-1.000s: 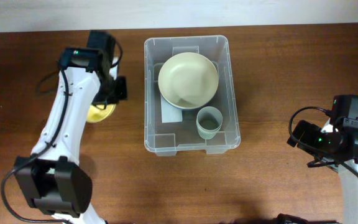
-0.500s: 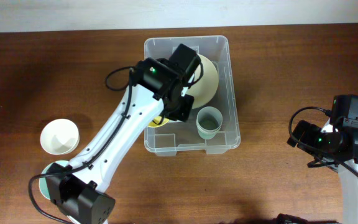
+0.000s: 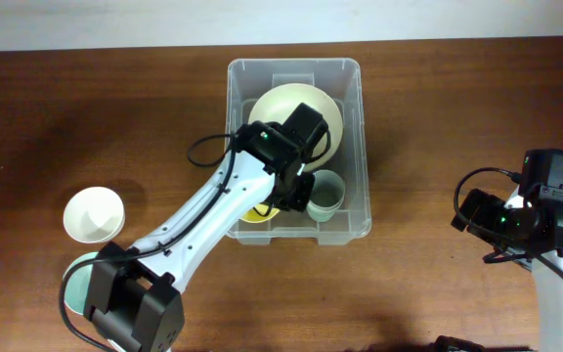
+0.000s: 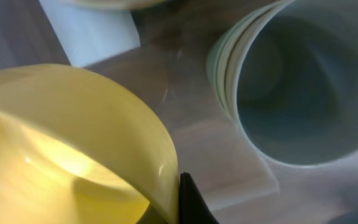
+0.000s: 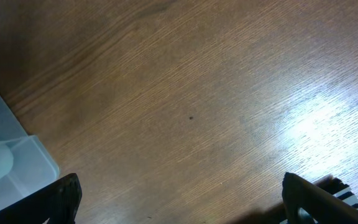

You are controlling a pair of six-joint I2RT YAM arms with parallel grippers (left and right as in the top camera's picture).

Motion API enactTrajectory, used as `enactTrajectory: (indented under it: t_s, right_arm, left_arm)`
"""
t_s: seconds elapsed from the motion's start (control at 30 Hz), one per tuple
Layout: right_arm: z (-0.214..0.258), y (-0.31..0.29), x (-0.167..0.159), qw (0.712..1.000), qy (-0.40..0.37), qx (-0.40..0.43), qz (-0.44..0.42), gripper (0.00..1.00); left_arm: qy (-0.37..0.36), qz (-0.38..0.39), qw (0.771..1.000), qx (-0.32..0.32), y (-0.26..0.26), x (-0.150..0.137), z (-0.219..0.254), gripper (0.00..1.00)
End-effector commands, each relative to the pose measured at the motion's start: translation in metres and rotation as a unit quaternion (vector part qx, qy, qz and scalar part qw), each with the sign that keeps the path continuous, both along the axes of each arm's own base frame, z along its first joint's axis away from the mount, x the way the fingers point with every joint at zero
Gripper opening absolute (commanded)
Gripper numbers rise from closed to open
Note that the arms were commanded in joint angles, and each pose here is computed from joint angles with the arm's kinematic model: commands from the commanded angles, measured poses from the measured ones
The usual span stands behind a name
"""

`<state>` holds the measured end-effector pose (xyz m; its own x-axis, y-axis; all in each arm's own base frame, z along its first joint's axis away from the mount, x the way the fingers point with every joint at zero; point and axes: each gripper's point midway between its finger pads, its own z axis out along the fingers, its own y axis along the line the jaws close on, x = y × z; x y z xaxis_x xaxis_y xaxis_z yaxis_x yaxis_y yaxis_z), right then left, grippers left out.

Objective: Pack container
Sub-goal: 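Carry the yellow bowl into the bin beside the cups and release, then move the left gripper to the white bowl and grasp its rim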

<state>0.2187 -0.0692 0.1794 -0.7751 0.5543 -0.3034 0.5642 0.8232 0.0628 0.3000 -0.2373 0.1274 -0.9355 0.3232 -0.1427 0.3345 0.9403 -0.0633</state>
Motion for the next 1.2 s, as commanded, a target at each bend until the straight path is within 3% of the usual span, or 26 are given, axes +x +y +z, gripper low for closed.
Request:
enactTrajectory:
  t_s: [0.0,0.07,0.2,0.47,0.7,0.8,0.83,0.9,0.97,1.0,1.07,1.17]
  right_arm:
    - [0.005,-0.001,0.002,1.0,-0.008,-0.002,0.0,0.99]
    - [0.005,-0.001,0.002,1.0,-0.008,-0.002,0.0,0.99]
    - [0.005,-0.001,0.002,1.0,-0.008,-0.002,0.0,0.99]
    - [0.005,-0.001,0.002,1.0,-0.008,-0.002,0.001,0.99]
    - [0.005,-0.001,0.002,1.0,-0.008,-0.002,0.001,0.99]
    - [0.005,-0.001,0.002,1.0,-0.008,-0.002,0.001,0.99]
    - [0.005,-0.001,0.002,1.0,-0.008,-0.002,0.001,0.99]
    - [0.005,-0.001,0.002,1.0,-0.008,-0.002,0.001,0.99]
    - [0.005,-0.001,0.002,1.0,-0.008,-0.002,0.001,0.99]
    - [0.005,-0.001,0.002,1.0,-0.008,-0.002,0.001,0.99]
    - [0.005,-0.001,0.002,1.0,-0.008,-0.002,0.001,0.99]
    - [0.005,-0.002,0.002,1.0,-0.009,-0.002,0.0,0.99]
  left_arm:
    - [0.008,0.008,1.0,-0.006,0.001,-0.005,-0.001,0.01]
    - [0.008,0.008,1.0,-0.006,0.001,-0.005,-0.001,0.01]
    - [0.014,0.007,1.0,-0.014,-0.002,-0.007,-0.001,0.26]
    - [0.009,0.007,1.0,-0.019,-0.003,-0.004,0.002,0.3]
    - [-0.095,0.053,0.994,0.018,0.029,0.04,0.064,0.32]
    - [-0.144,0.097,0.984,0.037,0.064,0.059,0.104,0.52]
    - [-0.156,0.125,0.979,0.036,0.081,0.064,0.118,0.67]
    - [-0.164,0.192,0.967,0.026,0.112,0.069,0.135,0.7]
    - [-0.161,0.299,0.94,0.017,0.158,0.068,0.145,0.94]
    - [-0.157,0.337,0.928,0.015,0.173,0.066,0.147,0.99]
    - [-0.139,0.441,0.887,0.014,0.217,0.06,0.147,0.99]
    - [-0.115,0.533,0.838,0.01,0.266,0.054,0.14,0.99]
